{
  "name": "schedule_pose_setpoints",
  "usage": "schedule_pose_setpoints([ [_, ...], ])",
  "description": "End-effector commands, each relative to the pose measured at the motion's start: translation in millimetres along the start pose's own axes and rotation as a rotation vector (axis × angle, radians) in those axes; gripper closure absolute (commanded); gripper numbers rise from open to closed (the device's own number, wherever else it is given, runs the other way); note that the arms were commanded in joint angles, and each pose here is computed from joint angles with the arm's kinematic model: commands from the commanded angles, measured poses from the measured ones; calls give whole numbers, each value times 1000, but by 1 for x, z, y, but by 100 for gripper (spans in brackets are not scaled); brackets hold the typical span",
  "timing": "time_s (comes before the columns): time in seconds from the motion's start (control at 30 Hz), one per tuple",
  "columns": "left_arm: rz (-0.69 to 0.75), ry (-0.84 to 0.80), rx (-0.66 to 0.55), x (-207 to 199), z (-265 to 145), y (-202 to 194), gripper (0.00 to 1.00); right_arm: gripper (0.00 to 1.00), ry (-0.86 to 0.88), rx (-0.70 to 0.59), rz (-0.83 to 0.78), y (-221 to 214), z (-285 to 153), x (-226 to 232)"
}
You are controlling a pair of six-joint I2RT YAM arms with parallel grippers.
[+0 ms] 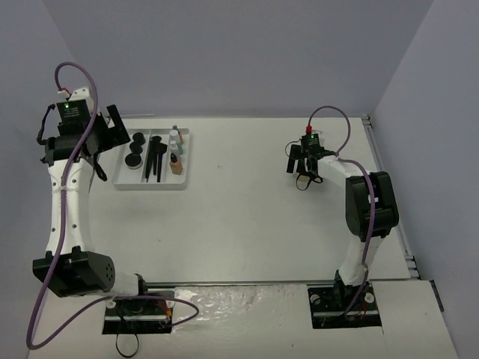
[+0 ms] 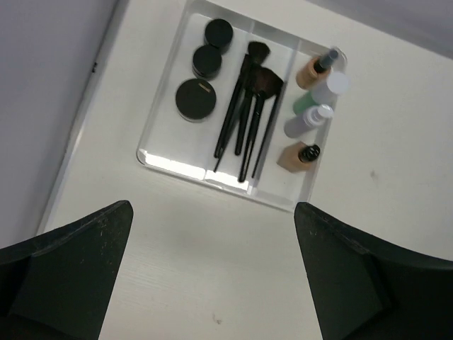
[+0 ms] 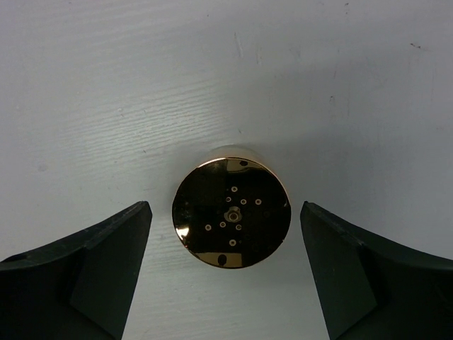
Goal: Organize the makeup
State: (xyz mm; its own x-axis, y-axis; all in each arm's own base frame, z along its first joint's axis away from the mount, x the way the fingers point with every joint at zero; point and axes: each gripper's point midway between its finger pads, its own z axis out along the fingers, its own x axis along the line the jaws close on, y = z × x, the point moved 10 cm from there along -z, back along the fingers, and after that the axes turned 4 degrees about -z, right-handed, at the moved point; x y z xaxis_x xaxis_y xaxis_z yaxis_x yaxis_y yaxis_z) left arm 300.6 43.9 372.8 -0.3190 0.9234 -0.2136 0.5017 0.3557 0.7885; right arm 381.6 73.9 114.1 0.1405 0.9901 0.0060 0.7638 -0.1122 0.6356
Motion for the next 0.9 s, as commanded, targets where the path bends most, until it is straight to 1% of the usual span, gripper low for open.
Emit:
schedule_pose_setpoints([
  [0.0, 47, -124, 28, -25, -29, -20, 3, 22, 6, -61, -8, 13, 2, 4],
  [0.1, 97, -175, 52, -35, -47, -35, 3, 35, 9, -66, -22, 11, 5, 5],
  [0.17, 104, -187, 67, -33, -55, -44, 3, 55, 13, -66, -39, 10, 5, 7],
  [0.23, 119, -226, 92, -35, -66, -58, 3, 69, 23, -82, -91, 6, -1, 17],
  [0.27, 116, -235, 91, -34, -72, -61, 3, 80, 39, -85, -120, 3, -5, 25],
  [0.3, 115, -246, 92, -33, -77, -64, 3, 89, 59, -89, -150, 0, -9, 34],
  [0.37, 118, -277, 102, -33, -84, -70, 3, 98, 113, -98, -213, -8, -21, 51],
  [0.4, 121, -287, 102, -33, -87, -72, 3, 100, 150, -106, -253, -14, -28, 64],
  [0.63, 145, -324, 126, -33, -93, -85, 3, 100, 477, -187, -562, -58, -92, 160],
  [0.77, 164, -333, 141, -34, -92, -90, 3, 99, 599, -184, -687, -84, -107, 199],
  [0.87, 182, -347, 154, -35, -91, -94, 3, 94, 659, -165, -747, -101, -110, 219],
])
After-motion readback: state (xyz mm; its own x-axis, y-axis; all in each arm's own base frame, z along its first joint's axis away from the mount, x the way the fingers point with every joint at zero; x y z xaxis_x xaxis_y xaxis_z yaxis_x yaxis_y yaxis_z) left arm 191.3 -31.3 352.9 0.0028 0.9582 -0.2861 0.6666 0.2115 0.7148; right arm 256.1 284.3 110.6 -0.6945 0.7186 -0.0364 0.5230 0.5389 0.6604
